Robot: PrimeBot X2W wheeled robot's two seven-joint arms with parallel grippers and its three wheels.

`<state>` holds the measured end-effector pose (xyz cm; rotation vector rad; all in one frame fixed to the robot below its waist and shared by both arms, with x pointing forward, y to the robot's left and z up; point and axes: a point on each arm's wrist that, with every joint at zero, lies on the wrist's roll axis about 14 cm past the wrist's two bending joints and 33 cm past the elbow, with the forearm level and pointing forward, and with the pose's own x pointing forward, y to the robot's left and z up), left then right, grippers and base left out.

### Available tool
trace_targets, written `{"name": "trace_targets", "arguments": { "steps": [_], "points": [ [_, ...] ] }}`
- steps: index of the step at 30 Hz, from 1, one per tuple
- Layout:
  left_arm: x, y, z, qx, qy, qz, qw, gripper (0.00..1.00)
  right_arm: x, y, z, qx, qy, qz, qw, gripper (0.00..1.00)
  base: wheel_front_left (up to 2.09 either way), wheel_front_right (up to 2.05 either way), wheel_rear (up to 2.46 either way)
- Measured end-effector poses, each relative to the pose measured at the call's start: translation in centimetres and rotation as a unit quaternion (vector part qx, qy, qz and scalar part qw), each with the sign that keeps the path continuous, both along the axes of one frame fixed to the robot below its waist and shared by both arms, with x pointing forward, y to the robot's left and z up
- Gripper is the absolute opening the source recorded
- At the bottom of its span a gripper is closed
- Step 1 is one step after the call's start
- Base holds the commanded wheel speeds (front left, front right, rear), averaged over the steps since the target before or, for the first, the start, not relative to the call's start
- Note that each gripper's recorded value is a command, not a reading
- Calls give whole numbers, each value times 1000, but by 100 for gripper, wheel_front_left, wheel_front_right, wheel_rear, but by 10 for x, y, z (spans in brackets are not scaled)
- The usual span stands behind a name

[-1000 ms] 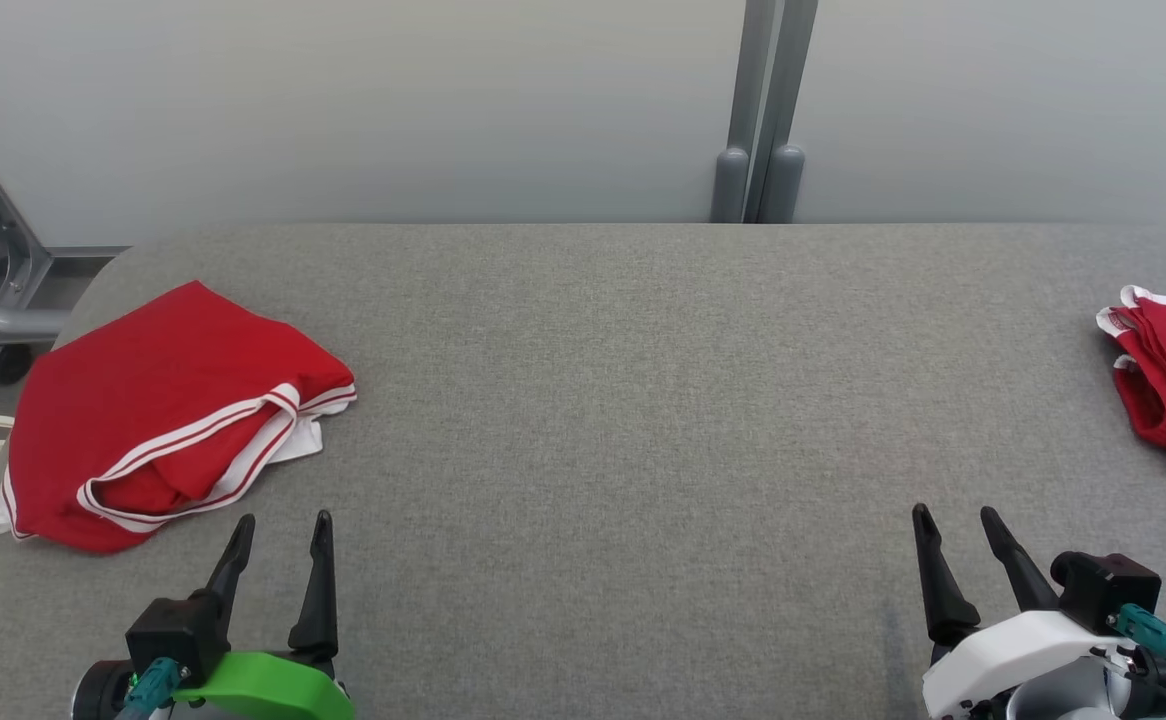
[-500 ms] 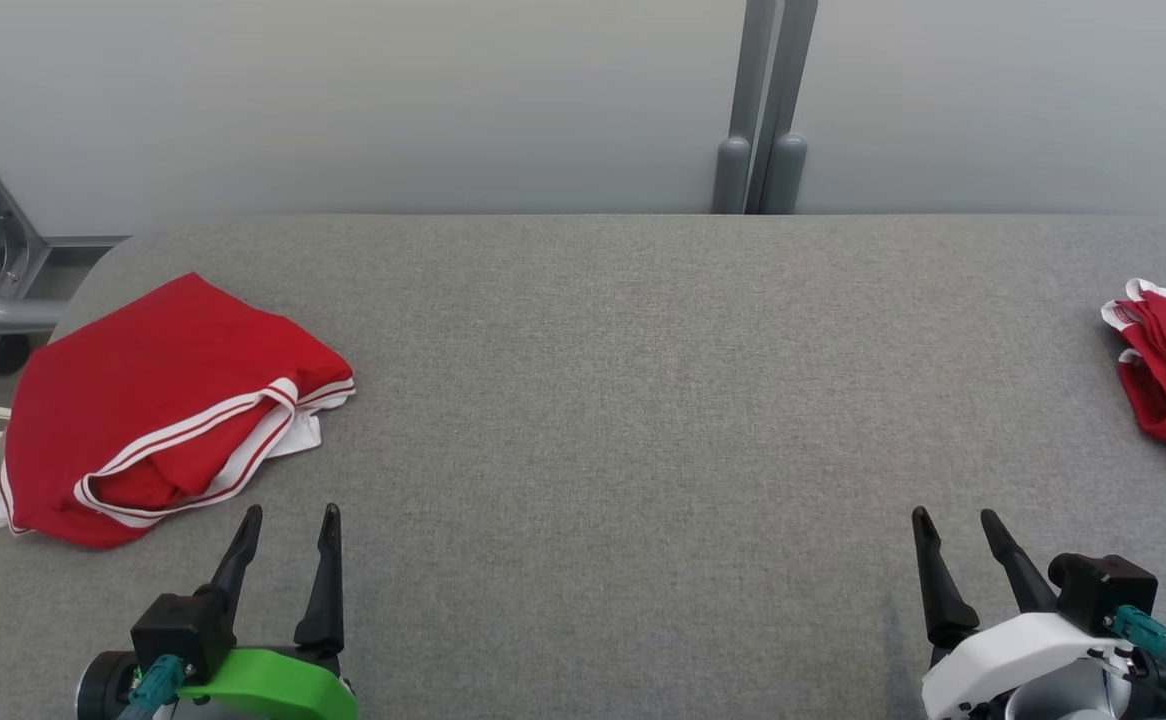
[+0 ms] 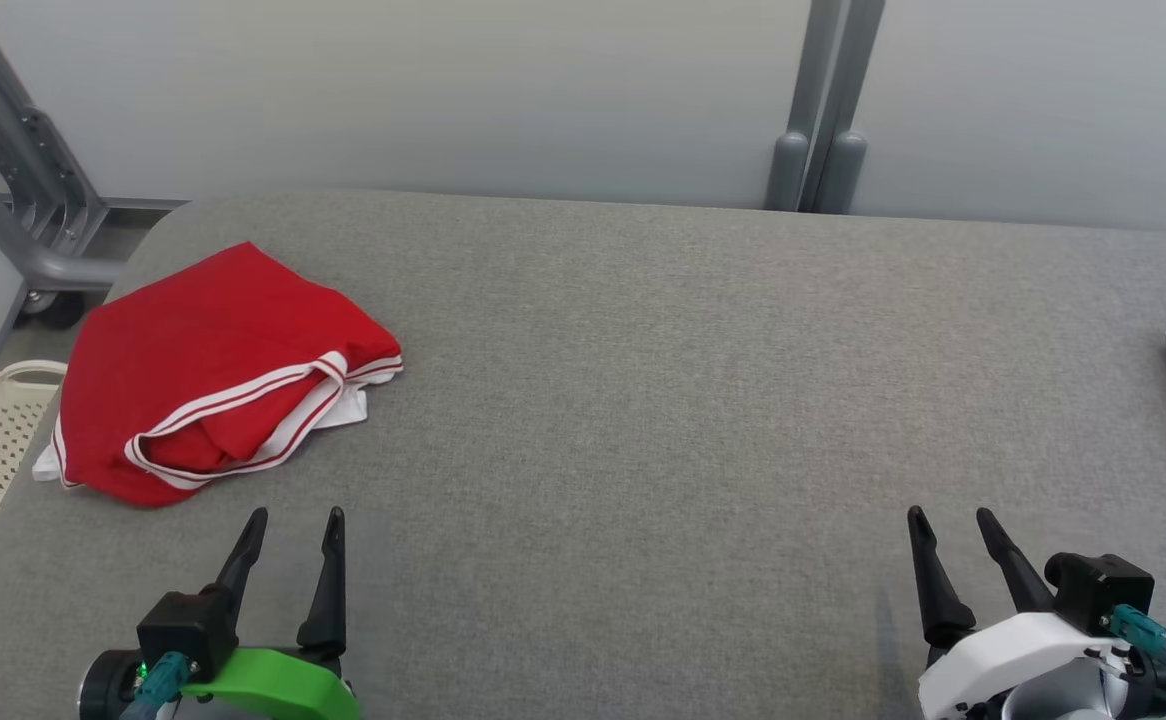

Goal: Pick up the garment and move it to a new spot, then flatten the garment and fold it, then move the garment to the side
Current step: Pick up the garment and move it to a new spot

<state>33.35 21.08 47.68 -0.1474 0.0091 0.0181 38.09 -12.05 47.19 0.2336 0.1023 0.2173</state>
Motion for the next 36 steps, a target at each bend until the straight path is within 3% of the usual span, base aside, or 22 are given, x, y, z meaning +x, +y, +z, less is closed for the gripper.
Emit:
{"name": "trace_targets", "arguments": {
  "steps": [14,28,36],
  "points": [
    [-41,53,3,11,-3,85,996,100,11,70,1,5,-4,99,995,100,0,0,0],
    [-97,99,1,10,1,185,983,100,9,158,6,14,-12,221,975,100,0,0,0],
    [-104,105,-4,8,13,209,978,100,12,179,-2,18,-1,249,968,100,0,0,0]
  ]
}}
